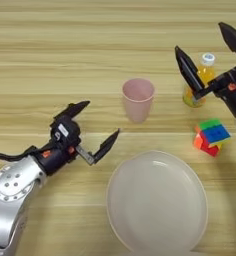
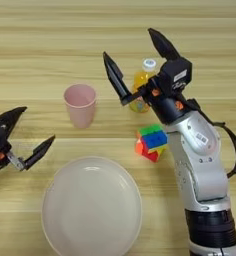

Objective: Move the objects on the table

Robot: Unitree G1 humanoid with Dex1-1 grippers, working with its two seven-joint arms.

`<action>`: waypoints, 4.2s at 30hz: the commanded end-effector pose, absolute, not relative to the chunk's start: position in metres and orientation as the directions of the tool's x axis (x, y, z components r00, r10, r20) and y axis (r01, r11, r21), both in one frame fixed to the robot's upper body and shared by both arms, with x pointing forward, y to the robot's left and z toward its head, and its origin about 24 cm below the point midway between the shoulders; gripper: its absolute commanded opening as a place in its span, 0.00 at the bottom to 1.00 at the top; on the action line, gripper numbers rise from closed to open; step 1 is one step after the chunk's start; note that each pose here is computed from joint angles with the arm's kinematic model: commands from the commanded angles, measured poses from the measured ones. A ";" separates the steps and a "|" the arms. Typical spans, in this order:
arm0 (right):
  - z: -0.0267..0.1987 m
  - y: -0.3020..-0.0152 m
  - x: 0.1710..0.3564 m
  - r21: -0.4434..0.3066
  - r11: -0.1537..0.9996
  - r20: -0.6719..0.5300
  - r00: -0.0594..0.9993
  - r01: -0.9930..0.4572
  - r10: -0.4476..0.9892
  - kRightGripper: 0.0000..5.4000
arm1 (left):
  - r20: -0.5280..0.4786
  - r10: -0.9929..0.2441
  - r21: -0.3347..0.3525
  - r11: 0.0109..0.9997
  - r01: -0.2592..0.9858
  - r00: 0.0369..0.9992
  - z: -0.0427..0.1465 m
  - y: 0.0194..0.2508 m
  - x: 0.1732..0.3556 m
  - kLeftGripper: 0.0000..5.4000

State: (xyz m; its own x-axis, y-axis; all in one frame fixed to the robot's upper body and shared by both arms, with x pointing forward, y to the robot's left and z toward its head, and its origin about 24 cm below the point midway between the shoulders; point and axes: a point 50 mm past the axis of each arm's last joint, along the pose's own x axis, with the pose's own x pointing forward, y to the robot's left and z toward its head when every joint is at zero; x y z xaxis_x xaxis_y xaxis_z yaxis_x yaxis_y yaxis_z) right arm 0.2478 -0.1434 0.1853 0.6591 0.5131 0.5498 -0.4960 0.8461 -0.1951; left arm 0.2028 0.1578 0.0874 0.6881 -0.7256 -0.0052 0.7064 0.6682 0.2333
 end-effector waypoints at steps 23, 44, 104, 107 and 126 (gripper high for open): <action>0.192 -0.141 0.245 -0.225 0.842 0.560 0.642 -0.491 0.524 1.00 | -0.063 -0.967 -0.273 0.256 0.927 0.248 0.075 0.107 0.181 0.99; 0.191 -0.137 0.241 -0.223 0.843 0.555 0.647 -0.489 0.523 1.00 | -0.297 -0.931 -0.544 0.349 0.764 0.213 0.065 0.094 0.189 0.99; 0.188 -0.132 0.241 -0.223 0.848 0.551 0.655 -0.481 0.516 1.00 | -0.516 -0.689 -0.117 0.645 0.755 0.508 0.043 0.102 0.243 0.99; 0.188 -0.132 0.241 -0.224 0.848 0.551 0.655 -0.480 0.516 1.00 | -0.512 -0.688 -0.109 0.646 0.755 0.515 0.043 0.103 0.244 0.99; 0.189 -0.132 0.243 -0.228 0.847 0.554 0.651 -0.480 0.518 1.00 | -0.458 -0.681 -0.051 0.661 0.748 0.571 0.054 0.111 0.251 0.99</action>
